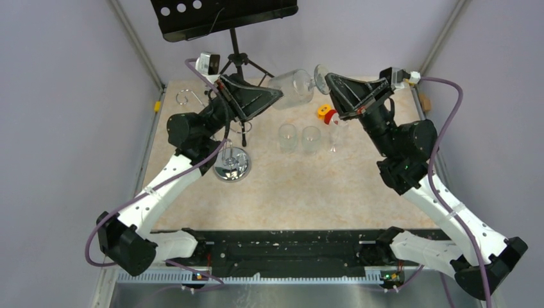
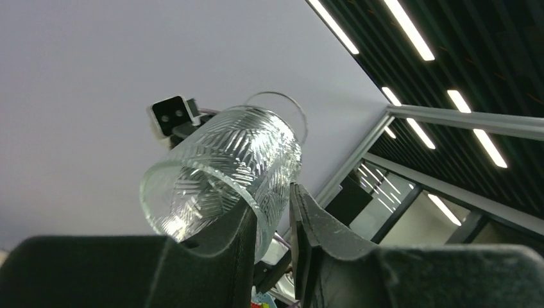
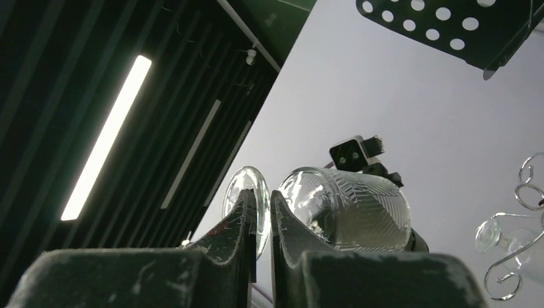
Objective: Take the wine glass off the wine glass rack
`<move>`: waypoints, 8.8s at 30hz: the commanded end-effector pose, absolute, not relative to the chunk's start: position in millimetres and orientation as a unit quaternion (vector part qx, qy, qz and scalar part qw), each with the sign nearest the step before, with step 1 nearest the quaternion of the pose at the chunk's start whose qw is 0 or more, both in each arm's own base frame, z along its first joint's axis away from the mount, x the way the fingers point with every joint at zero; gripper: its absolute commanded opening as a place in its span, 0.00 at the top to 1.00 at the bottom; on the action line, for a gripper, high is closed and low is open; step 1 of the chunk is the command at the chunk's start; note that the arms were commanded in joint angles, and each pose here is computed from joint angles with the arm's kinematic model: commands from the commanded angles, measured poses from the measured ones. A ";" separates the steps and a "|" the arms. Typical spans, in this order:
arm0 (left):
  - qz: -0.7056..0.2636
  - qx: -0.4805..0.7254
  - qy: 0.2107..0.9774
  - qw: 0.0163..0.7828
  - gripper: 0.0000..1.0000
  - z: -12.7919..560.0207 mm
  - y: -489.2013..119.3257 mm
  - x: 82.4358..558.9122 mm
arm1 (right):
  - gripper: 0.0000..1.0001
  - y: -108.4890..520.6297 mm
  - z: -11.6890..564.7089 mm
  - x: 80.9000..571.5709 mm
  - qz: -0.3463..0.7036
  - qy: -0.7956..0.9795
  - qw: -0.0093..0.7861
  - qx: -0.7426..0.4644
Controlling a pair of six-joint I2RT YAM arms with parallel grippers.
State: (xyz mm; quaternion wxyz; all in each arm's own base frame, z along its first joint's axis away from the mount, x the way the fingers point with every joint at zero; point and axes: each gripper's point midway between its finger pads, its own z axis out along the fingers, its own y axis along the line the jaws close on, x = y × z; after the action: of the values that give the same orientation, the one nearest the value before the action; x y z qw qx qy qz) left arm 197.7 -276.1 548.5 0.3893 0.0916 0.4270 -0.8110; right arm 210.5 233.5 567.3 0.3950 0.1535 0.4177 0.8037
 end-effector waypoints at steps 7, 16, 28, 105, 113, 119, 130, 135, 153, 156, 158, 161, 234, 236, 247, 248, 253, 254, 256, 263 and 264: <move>-0.826 0.188 0.339 0.409 0.96 578.6 -255.6 138.7 | 1.00 244.9 523.9 241.4 0.782 0.450 0.379 0.205; -0.741 0.143 0.458 0.469 1.00 550.5 -269.6 177.9 | 0.57 234.6 503.3 256.6 0.729 0.467 0.450 0.217; -0.483 0.135 0.697 0.513 1.00 451.7 -310.3 243.8 | 0.35 179.6 400.8 293.2 0.449 0.599 0.622 0.231; -0.105 0.256 0.906 0.320 0.44 211.0 -331.5 292.7 | 0.37 112.9 318.9 264.4 0.262 0.693 0.633 0.224; -0.207 0.272 0.837 0.427 0.33 335.0 -334.9 285.0 | 0.37 115.0 326.0 263.3 0.280 0.683 0.635 0.228; -0.220 0.204 0.812 0.501 0.23 398.2 -292.1 310.9 | 0.37 115.3 332.6 259.6 0.294 0.674 0.639 0.225; -0.194 0.061 0.737 0.644 0.09 498.7 -185.8 332.4 | 0.38 116.4 336.7 259.0 0.304 0.668 0.640 0.229; -0.187 0.001 0.743 0.643 0.08 495.2 -140.2 349.7 | 0.38 118.9 334.3 260.3 0.305 0.671 0.637 0.227; -0.311 -0.154 0.753 0.559 0.36 437.7 -67.9 401.3 | 0.41 122.8 332.8 264.5 0.300 0.678 0.633 0.224; -0.306 -0.163 0.751 0.562 0.51 429.6 -64.4 405.4 | 0.44 123.4 330.8 265.0 0.299 0.681 0.629 0.226; -0.293 -0.174 0.738 0.583 0.51 429.4 -57.1 404.3 | 0.45 123.1 330.1 264.7 0.301 0.680 0.629 0.229; -0.277 -0.189 0.739 0.585 0.48 418.3 -50.1 404.2 | 0.45 123.1 329.0 264.6 0.302 0.679 0.628 0.230; -0.591 -0.231 0.563 0.529 1.00 444.1 -108.1 387.3 | 0.46 115.6 326.7 258.8 0.307 0.673 0.626 0.248; -0.589 -0.222 0.578 0.519 1.00 437.7 -110.7 389.8 | 0.46 115.2 326.4 258.6 0.307 0.673 0.626 0.249; -0.610 -0.200 0.590 0.490 1.00 434.1 -113.0 381.7 | 0.46 115.7 326.1 259.1 0.307 0.673 0.625 0.249; -0.609 -0.199 0.591 0.490 1.00 435.3 -112.6 380.3 | 0.46 115.6 326.0 259.2 0.307 0.673 0.625 0.250; -0.607 -0.193 0.591 0.495 1.00 443.6 -111.9 371.5 | 0.47 117.5 325.5 259.4 0.310 0.674 0.623 0.249; -0.605 -0.192 0.591 0.497 1.00 446.3 -111.4 369.4 | 0.47 117.5 325.4 259.4 0.310 0.674 0.623 0.249; -0.598 -0.192 0.596 0.501 1.00 449.0 -110.3 365.3 | 0.47 117.7 326.3 259.2 0.311 0.674 0.623 0.248; -0.566 -0.212 0.601 0.524 1.00 456.2 -98.2 351.1 | 0.47 117.9 327.6 257.9 0.314 0.673 0.622 0.248; -0.562 -0.214 0.602 0.526 1.00 457.0 -97.1 349.5 | 0.47 117.7 327.9 257.7 0.315 0.672 0.622 0.248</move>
State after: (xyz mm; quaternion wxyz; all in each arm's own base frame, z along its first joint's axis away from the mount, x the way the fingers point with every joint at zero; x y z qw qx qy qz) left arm 373.0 -102.8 408.4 0.4636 -0.2535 0.6283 -0.5711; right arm 258.5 119.0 318.2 0.6159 0.2438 0.6847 0.3041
